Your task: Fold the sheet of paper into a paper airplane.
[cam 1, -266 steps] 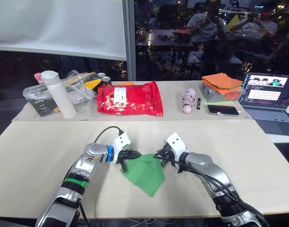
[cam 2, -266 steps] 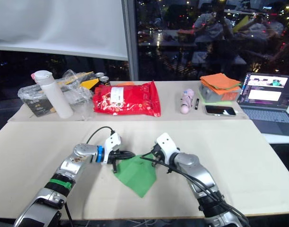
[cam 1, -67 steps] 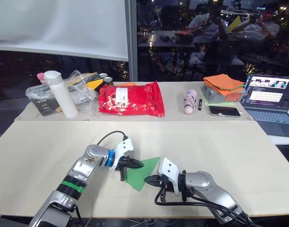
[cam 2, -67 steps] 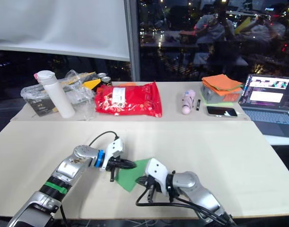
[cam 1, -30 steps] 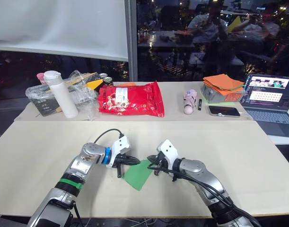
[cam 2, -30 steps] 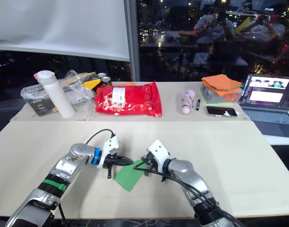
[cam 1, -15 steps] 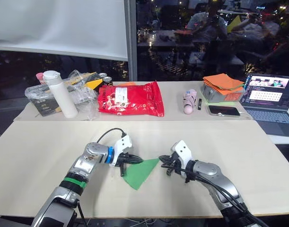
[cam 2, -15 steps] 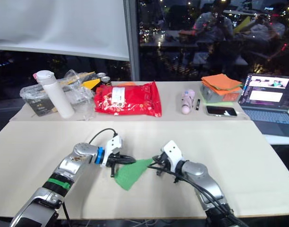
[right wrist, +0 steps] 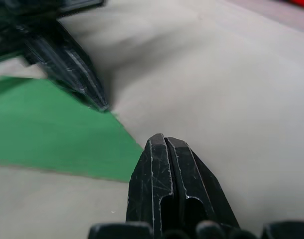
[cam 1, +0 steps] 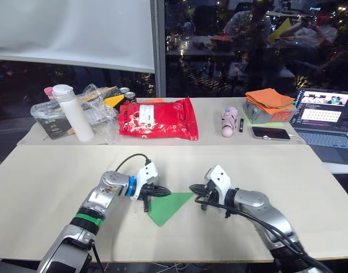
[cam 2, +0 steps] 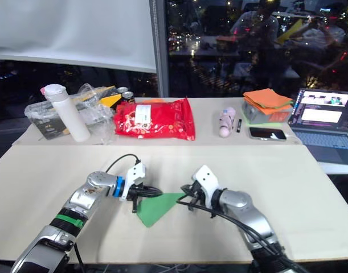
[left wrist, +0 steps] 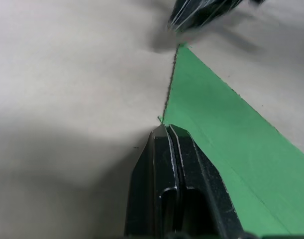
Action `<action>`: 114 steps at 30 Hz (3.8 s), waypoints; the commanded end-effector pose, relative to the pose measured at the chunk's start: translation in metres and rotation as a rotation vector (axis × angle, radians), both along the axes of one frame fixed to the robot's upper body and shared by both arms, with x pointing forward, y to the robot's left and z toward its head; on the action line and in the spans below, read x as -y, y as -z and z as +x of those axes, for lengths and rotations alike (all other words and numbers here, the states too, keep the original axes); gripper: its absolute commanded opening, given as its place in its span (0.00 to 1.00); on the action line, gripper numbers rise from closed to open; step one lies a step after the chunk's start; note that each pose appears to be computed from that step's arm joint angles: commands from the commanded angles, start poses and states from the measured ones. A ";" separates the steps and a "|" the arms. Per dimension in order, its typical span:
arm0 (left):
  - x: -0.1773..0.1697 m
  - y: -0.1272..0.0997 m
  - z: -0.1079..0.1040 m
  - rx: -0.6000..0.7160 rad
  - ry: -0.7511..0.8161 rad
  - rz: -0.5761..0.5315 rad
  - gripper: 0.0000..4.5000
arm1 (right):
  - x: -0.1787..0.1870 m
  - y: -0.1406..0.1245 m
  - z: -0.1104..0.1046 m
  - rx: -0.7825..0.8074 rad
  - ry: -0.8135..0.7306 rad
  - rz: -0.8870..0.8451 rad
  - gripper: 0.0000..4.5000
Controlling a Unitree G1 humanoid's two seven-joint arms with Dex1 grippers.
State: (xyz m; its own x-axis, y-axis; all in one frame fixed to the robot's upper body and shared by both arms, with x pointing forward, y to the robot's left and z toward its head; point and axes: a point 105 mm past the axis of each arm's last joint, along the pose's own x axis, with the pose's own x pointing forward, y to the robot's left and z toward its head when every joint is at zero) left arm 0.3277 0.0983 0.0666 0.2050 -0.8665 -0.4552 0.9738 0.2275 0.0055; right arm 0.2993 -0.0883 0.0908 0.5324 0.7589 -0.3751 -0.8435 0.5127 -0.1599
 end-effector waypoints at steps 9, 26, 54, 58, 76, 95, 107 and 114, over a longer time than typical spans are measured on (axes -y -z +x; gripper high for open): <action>-0.004 -0.005 0.001 0.020 -0.026 -0.002 0.00 | -0.018 0.021 -0.009 -0.050 -0.069 -0.126 0.00; 0.008 -0.013 0.000 0.022 -0.060 -0.052 0.00 | -0.002 0.006 0.066 0.076 -0.077 -0.252 0.00; 0.002 -0.076 0.028 -0.490 -0.321 -0.344 0.67 | -0.011 -0.030 -0.014 0.114 -0.177 -0.126 0.00; 0.002 -0.062 0.017 -0.724 -0.345 -0.174 0.67 | 0.001 -0.037 -0.011 0.143 -0.145 -0.151 0.00; 0.032 -0.058 0.019 -1.006 -0.256 -0.084 0.67 | 0.029 -0.059 -0.016 0.217 0.011 -0.161 0.00; 0.050 -0.038 0.011 -1.067 -0.244 -0.006 0.01 | 0.034 -0.058 -0.017 0.214 0.061 -0.166 0.00; 0.052 -0.021 0.013 -1.318 -0.545 -0.297 0.01 | 0.031 -0.055 -0.014 0.217 0.071 -0.143 0.00; 0.063 -0.004 0.012 -1.275 -0.776 -0.513 0.01 | 0.023 -0.053 -0.009 0.216 0.054 -0.136 0.00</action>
State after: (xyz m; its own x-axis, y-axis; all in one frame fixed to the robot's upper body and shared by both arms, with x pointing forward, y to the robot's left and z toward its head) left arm 0.3448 0.0353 0.0794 0.3659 -0.8660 -0.3409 -0.0175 0.3598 -0.9329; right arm 0.2890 -0.1149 0.1312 0.6374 0.6642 -0.3905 -0.7697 0.5264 -0.3611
